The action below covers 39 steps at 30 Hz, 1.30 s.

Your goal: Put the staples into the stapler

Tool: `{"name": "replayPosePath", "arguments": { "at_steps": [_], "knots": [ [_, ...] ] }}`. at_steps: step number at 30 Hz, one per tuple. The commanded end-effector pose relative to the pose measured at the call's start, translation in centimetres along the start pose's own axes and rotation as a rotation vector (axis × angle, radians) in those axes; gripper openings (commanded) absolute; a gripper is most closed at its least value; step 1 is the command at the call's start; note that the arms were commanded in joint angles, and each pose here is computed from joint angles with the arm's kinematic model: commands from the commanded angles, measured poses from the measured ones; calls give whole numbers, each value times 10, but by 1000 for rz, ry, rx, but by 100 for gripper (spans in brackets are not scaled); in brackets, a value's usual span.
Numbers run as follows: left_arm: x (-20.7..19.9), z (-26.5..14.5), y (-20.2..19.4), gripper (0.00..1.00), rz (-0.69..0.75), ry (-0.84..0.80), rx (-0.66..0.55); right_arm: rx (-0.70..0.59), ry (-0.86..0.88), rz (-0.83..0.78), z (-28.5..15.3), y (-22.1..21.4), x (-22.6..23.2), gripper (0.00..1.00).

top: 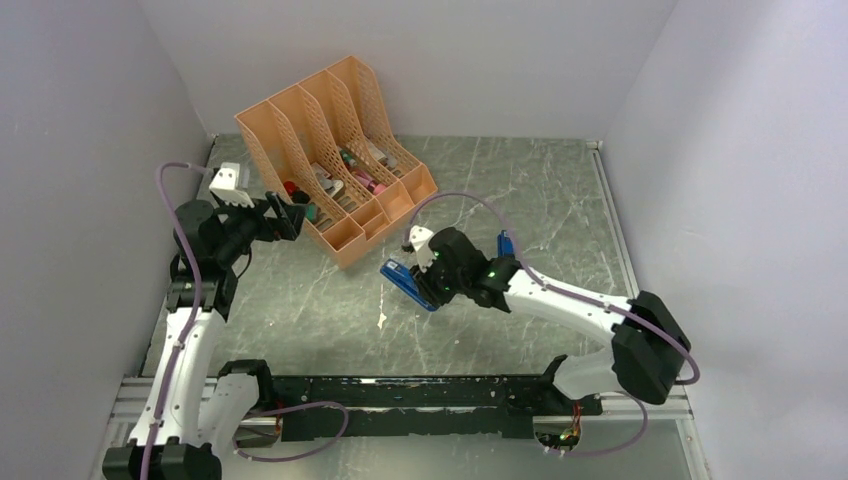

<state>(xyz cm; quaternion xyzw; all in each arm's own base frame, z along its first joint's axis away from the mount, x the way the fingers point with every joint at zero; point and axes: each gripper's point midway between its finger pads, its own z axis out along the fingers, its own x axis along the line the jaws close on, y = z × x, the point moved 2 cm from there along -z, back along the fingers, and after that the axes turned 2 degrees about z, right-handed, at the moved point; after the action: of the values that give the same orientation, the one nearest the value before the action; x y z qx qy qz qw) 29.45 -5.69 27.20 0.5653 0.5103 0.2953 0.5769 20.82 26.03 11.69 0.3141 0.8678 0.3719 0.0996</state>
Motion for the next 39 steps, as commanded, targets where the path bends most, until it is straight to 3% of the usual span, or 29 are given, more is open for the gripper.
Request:
{"name": "replayPosePath", "arguments": {
  "at_steps": [1, 11, 23, 39],
  "knots": [
    [-12, -4, 6, 99, 71, -78, -69, -59, -34, -97, 10, 24, 3, 3],
    [0, -1, 2, 99, 105, -23, -45, -41, 29, -182, 31, 17, 22, 5],
    [2, 3, -10, 100, 115, -30, 7, 146, 78, -366, 50, -28, 30, 4],
    [-3, 7, -9, 99, 90, -69, -13, 75, 50, -371, 43, -12, 30, 43]
  ]
}}
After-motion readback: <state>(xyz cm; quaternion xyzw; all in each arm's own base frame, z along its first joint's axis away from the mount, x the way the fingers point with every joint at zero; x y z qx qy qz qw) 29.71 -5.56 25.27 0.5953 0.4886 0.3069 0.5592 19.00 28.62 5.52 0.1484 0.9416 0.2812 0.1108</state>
